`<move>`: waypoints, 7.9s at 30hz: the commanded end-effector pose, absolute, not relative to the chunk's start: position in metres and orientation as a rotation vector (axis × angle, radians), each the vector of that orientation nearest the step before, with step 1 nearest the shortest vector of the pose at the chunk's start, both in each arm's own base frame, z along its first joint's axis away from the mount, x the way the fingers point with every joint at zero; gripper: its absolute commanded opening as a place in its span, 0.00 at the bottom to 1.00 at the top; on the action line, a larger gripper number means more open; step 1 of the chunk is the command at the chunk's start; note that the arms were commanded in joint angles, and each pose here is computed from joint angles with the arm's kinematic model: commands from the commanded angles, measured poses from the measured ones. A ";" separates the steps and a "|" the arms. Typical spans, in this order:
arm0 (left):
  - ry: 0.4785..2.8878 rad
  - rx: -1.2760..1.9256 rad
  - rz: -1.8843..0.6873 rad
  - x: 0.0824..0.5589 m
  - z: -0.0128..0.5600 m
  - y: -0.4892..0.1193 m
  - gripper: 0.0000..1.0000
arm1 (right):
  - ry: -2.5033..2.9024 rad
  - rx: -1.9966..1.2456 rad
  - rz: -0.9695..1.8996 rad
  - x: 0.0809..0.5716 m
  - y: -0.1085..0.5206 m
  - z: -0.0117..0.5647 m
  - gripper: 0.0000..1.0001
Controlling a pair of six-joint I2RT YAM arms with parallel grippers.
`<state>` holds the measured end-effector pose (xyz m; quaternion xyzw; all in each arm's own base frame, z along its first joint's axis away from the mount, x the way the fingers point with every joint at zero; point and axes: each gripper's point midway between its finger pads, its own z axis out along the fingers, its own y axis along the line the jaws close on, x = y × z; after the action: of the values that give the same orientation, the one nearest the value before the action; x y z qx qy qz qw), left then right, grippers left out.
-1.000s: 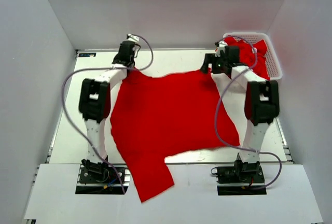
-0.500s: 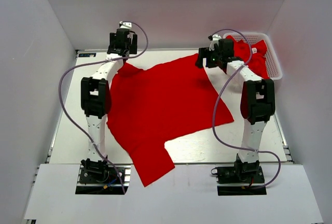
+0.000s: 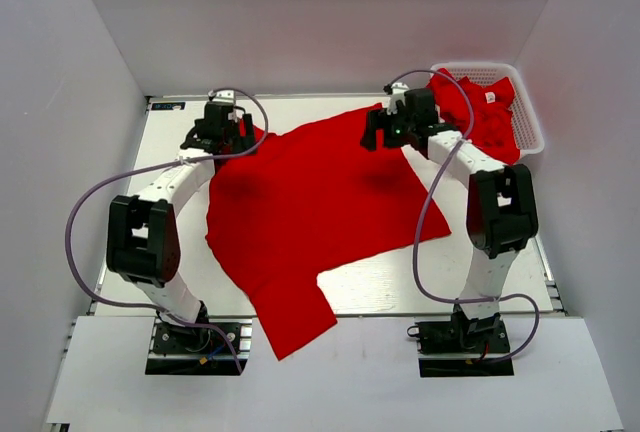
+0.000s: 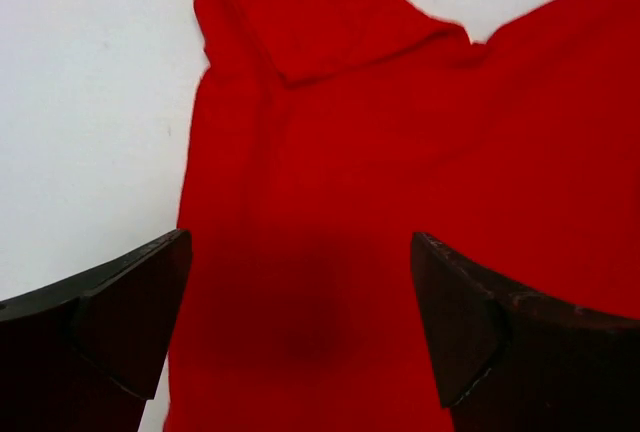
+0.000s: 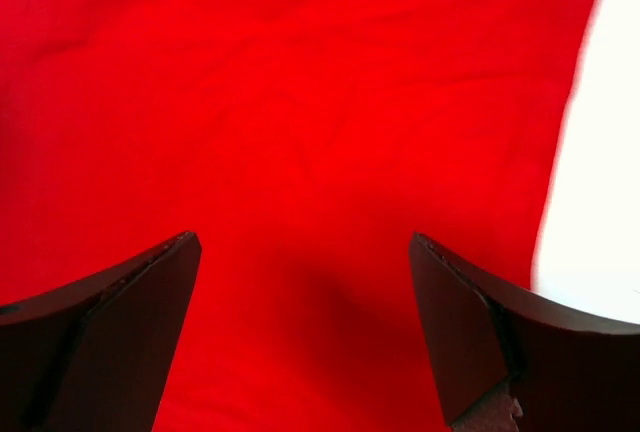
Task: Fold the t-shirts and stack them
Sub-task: Flatten out the tshirt, then grap the side of the flattened tshirt closest away from the robot with both arms, then fold the flattened tshirt in 1/3 of the way
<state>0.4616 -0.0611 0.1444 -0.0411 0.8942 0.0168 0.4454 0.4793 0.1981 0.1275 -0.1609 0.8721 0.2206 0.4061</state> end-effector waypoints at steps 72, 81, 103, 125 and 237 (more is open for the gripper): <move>2.520 -0.442 0.377 0.517 0.001 0.006 0.18 | 2.635 -0.105 0.469 0.440 0.165 -0.002 0.90; 2.482 -0.431 0.292 0.568 0.005 0.021 0.20 | 2.603 -0.122 0.399 0.467 0.170 0.008 0.90; 2.365 -0.365 -0.153 0.407 0.159 -0.042 0.99 | 2.409 0.270 0.083 0.394 0.108 0.107 0.90; 2.949 -0.499 -0.374 0.135 0.043 -0.109 0.99 | 2.272 0.410 0.006 0.326 0.060 0.119 0.90; 2.243 -0.079 -0.070 0.397 0.175 -0.156 0.00 | 2.457 0.370 -0.046 0.357 0.076 0.087 0.00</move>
<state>0.3763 -0.1574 0.1407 -0.0418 0.9238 -0.0245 0.3797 0.3466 0.0839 0.0741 0.1410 0.9399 0.0020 0.3108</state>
